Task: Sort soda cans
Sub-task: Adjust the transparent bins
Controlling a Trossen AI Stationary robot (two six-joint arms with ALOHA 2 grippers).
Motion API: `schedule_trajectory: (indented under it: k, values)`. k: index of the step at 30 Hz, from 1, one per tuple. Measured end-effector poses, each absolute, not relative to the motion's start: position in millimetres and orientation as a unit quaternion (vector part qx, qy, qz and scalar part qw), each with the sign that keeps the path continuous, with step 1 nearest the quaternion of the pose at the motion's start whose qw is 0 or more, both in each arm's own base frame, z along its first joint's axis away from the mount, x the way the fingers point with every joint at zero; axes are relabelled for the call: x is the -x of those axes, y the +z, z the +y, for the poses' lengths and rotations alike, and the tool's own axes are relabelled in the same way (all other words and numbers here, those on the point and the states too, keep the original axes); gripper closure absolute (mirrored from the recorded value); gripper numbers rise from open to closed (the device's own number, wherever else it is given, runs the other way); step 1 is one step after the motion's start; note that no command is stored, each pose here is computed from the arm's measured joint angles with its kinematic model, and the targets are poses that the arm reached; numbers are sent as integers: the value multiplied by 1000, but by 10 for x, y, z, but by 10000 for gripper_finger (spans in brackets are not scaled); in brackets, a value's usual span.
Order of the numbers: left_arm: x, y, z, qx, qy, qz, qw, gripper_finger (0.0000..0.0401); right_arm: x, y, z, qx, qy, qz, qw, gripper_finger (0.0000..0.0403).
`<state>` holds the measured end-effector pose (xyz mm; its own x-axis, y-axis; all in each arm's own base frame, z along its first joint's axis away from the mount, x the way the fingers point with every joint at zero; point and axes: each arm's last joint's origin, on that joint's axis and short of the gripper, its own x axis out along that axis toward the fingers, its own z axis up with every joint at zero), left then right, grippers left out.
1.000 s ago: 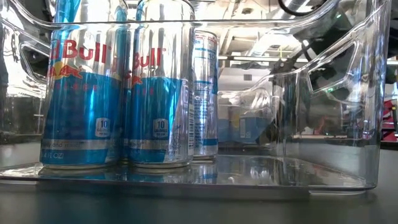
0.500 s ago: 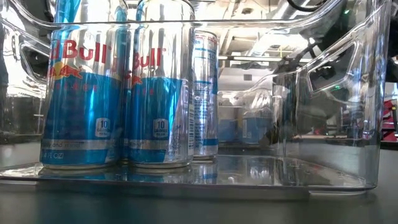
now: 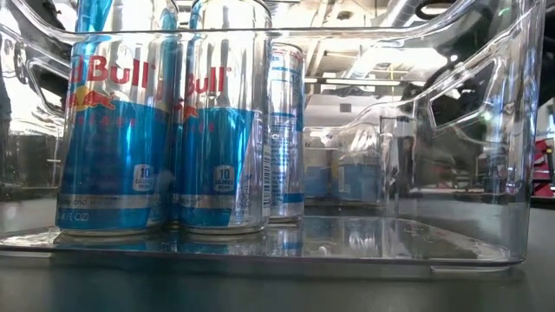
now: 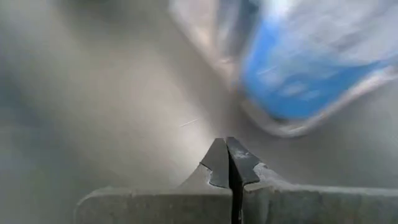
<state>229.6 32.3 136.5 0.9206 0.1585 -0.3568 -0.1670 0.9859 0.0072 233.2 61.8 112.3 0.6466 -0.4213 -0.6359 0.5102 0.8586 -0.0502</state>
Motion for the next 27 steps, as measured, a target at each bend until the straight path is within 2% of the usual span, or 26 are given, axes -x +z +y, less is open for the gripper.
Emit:
schedule_trajectory:
  k: [5, 15, 27]
  values:
    - [-2254, 1409, 316, 4, 81, 191, 978, 401, -2207, 1202, 522, -59, -331, 326, 884, 403]
    - [-2231, 1413, 316, 2, 87, 201, 976, 401, -2159, 1251, 319, -60, -408, 308, 858, 403]
    - [-2231, 1411, 315, 3, 85, 202, 976, 401, -2288, 1315, 162, -65, -418, 271, 864, 403]
